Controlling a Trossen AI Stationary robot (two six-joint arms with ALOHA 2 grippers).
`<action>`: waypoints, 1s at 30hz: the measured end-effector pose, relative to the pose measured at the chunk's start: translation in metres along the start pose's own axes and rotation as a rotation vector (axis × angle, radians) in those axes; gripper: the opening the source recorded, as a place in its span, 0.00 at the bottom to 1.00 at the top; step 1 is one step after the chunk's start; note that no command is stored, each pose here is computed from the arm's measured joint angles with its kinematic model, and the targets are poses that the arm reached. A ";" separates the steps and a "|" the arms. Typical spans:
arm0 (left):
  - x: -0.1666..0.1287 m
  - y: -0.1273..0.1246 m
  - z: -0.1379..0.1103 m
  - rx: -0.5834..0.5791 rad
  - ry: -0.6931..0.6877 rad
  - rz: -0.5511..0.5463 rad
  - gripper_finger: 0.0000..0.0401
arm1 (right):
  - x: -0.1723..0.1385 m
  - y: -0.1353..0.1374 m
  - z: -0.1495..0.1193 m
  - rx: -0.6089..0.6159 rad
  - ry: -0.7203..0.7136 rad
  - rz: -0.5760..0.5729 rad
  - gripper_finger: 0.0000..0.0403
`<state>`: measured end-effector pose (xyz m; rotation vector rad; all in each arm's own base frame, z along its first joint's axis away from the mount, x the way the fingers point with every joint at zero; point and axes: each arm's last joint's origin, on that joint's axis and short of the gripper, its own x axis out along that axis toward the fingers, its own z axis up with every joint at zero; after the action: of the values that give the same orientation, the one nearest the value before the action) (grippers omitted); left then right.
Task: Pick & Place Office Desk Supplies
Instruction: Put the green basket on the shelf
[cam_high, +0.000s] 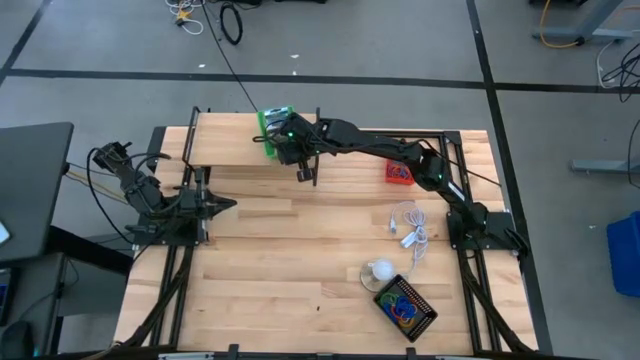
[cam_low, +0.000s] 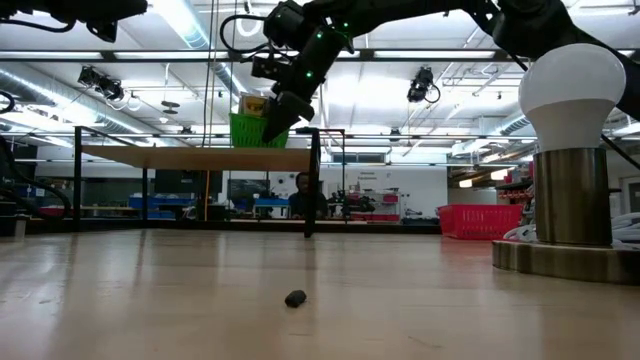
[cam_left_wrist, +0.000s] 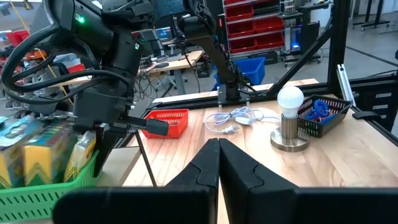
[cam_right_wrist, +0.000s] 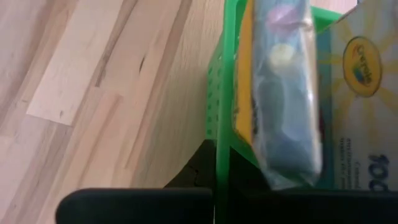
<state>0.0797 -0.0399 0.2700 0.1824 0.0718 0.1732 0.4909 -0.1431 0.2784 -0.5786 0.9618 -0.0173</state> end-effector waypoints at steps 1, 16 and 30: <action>0.000 0.000 0.000 0.000 0.000 0.000 0.02 | 0.000 0.000 0.000 0.000 0.001 0.000 0.00; 0.000 -0.001 0.000 0.002 -0.002 -0.019 0.02 | -0.001 0.006 0.006 -0.037 0.000 -0.007 0.08; 0.000 -0.001 0.000 0.008 0.000 -0.019 0.02 | -0.003 0.008 0.009 -0.043 0.009 -0.035 0.38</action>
<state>0.0798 -0.0404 0.2697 0.1899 0.0740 0.1537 0.4941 -0.1314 0.2811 -0.6354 0.9624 -0.0307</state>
